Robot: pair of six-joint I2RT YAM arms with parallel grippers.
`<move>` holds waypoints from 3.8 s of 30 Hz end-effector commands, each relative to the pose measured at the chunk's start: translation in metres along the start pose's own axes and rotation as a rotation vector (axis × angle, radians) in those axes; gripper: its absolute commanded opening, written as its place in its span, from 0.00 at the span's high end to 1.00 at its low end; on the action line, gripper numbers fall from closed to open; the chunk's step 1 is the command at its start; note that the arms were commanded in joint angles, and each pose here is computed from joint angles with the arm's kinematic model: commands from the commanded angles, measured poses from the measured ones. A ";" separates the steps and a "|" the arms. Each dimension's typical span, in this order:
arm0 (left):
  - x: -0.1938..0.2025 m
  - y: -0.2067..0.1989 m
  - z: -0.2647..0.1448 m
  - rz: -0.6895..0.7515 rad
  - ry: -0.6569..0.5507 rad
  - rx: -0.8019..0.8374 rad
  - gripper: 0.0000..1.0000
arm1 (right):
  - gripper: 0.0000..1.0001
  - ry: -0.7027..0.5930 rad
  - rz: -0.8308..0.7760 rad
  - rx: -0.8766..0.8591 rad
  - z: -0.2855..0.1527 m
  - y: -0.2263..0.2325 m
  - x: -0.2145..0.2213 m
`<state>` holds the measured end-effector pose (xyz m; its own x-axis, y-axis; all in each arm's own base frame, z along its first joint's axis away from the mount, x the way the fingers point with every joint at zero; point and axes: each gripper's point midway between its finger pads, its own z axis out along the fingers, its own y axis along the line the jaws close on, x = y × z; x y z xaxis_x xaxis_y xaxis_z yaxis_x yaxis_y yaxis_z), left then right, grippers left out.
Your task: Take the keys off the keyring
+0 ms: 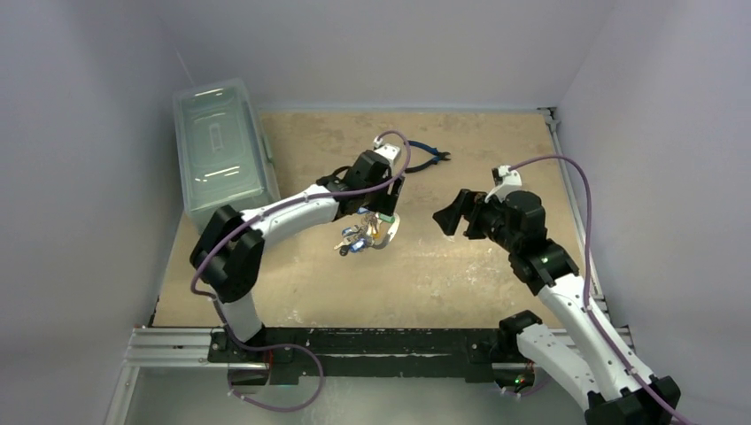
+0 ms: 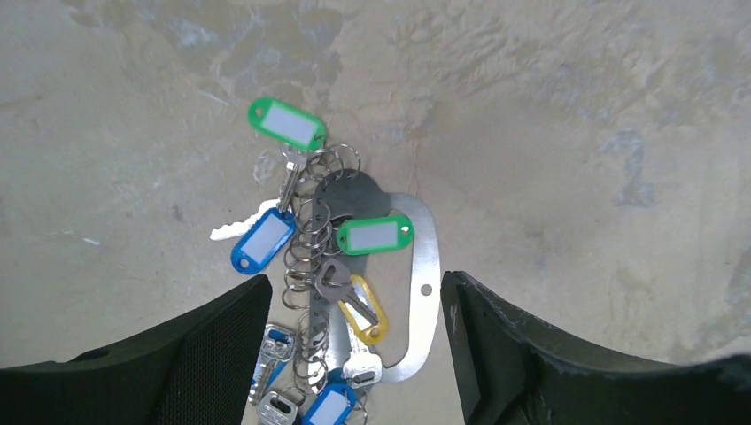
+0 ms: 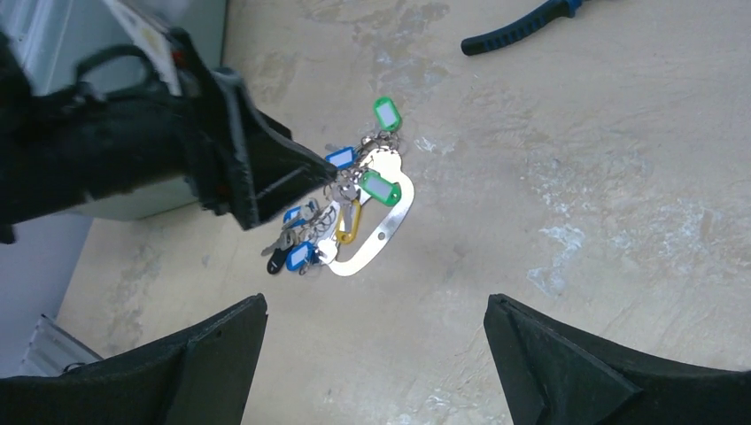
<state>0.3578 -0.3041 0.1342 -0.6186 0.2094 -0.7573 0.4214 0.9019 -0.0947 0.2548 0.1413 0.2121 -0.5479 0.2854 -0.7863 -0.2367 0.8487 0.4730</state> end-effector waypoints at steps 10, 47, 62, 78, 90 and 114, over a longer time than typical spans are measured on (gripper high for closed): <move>0.032 -0.009 0.050 0.024 0.119 0.112 0.40 | 0.01 0.029 0.055 -0.076 0.008 0.005 0.021; 0.073 0.001 0.054 -0.144 0.186 0.038 0.64 | 0.02 0.053 0.082 -0.094 0.008 0.007 0.031; 0.043 -0.005 0.070 -0.232 0.096 0.026 0.67 | 0.02 0.063 0.092 -0.105 0.011 0.007 0.034; 0.055 -0.013 0.076 -0.244 0.135 0.068 1.00 | 0.02 0.070 0.124 -0.122 0.016 0.005 0.047; -0.028 -0.045 -0.034 -0.172 -0.032 0.272 1.00 | 0.01 0.009 0.125 -0.302 0.020 0.025 0.050; -0.085 -0.088 -0.162 -0.067 -0.160 0.569 1.00 | 0.04 -0.165 -0.065 -0.538 -0.005 0.062 0.022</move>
<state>0.2818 -0.3343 0.2706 -0.6426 0.0687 -0.7631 0.6135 0.6428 -0.4587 0.2181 0.1999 0.2002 -0.4835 0.3649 -0.7957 -0.6108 0.5105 0.6052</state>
